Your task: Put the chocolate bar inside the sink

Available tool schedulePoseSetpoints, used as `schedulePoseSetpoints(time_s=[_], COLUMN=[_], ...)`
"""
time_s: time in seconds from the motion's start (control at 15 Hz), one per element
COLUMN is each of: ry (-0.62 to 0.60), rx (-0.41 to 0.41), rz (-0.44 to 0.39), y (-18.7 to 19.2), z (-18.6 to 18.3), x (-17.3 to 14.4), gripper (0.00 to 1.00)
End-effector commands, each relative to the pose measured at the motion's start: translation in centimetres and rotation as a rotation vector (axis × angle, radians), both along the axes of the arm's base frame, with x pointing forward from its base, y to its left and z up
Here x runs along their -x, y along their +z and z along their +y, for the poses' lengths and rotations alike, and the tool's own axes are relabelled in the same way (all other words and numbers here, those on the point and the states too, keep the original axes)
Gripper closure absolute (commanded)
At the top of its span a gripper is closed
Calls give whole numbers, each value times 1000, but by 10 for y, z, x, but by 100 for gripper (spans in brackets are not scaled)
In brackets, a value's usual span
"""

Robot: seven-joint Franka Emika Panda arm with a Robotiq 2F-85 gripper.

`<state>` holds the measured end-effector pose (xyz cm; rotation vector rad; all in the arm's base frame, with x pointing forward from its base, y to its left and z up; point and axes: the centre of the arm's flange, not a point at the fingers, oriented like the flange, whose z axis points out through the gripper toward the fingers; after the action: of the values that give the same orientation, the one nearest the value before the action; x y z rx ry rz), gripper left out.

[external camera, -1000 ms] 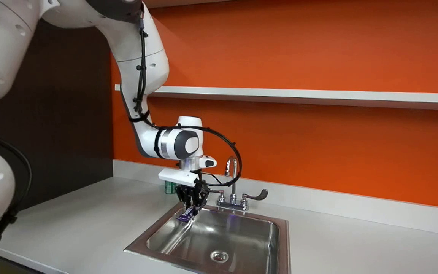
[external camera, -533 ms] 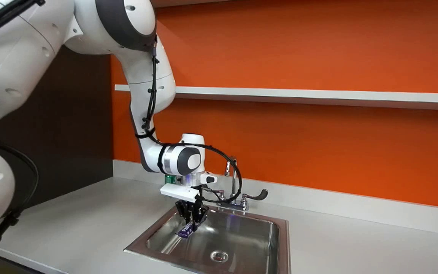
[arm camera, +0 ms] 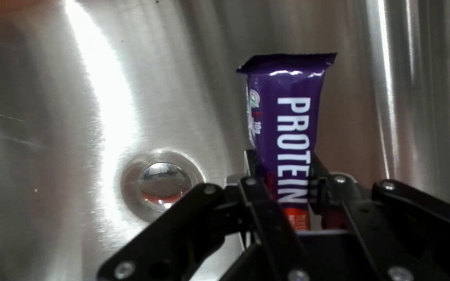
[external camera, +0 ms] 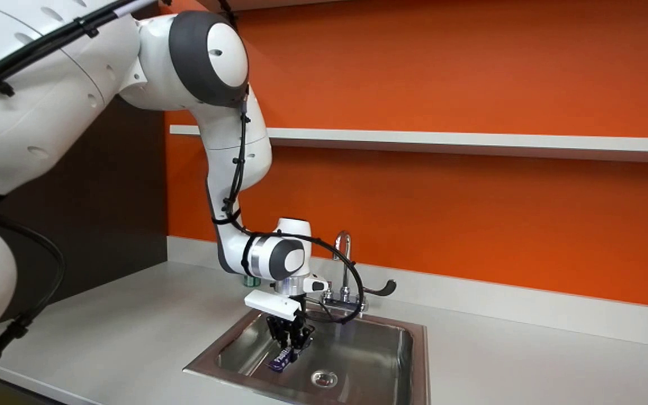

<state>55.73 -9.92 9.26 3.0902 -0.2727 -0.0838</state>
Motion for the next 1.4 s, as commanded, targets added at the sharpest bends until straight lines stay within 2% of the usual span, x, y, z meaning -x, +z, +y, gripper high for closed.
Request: schedulePoseSetpoints(time_s=[0.0,0.6,0.67,0.73,1.13,1.33], ry=[-24,-51,-54,-55,-63,-67], rx=[-15,-17,-14,-13,-11,-7], rz=[-4,7,8,6,-44,-87], y=[-16,-28,-28,-26,3,29], z=[-14,-27,-28,-28,-30,-29], x=[-4,2,3,4,9,13], gripper=[93,93,60,43,0,0])
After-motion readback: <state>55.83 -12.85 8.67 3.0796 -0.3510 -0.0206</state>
